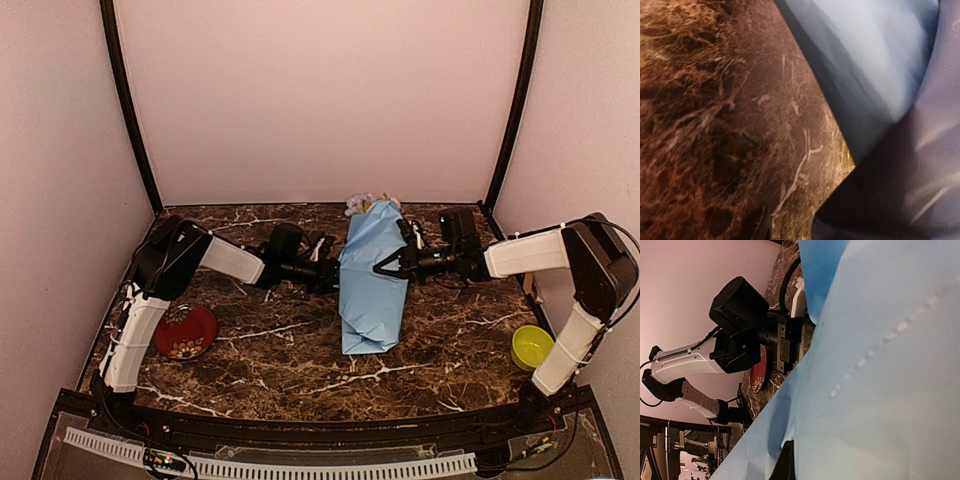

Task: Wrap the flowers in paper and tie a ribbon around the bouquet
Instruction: Adjust the corner of the folded wrapping paper at the center of the board.

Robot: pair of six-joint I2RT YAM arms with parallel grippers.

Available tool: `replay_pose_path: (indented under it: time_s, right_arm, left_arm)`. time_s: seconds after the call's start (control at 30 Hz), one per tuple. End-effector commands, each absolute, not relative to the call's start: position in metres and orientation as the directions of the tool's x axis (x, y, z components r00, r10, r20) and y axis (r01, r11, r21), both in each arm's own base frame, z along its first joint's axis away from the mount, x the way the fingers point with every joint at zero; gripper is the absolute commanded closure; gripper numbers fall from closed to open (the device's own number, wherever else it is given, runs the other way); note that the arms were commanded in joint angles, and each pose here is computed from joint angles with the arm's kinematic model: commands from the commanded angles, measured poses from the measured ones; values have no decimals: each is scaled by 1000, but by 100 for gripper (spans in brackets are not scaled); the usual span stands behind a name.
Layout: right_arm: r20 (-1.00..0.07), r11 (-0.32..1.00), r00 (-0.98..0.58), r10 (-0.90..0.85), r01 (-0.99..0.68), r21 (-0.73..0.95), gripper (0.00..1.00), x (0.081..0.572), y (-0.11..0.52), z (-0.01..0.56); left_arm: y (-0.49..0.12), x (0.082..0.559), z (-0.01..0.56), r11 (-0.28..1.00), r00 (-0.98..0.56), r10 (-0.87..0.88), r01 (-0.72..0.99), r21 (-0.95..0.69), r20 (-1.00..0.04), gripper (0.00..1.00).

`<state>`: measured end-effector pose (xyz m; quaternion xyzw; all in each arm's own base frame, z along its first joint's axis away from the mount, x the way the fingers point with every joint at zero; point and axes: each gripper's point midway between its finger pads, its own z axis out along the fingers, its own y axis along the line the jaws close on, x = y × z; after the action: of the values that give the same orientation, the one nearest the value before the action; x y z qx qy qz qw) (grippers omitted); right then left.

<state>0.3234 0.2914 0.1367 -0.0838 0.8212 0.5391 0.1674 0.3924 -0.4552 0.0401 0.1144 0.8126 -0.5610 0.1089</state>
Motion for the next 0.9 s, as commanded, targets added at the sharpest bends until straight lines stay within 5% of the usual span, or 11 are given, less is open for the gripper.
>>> replay_pose_path:
  time_s: [0.0, 0.3, 0.87]
  right_arm:
    - [-412, 372, -911, 32, -372, 851, 100, 323, 293, 138]
    - [-325, 536, -946, -5, -277, 797, 92, 318, 277, 67]
    - [-307, 813, -950, -53, -219, 539, 79, 325, 243, 18]
  left_arm:
    - [-473, 391, 55, 259, -952, 31, 301, -918, -303, 60]
    - [-470, 391, 42, 247, -968, -20, 239, -939, -251, 56]
    - [-430, 375, -33, 439, -982, -183, -48, -897, -37, 44]
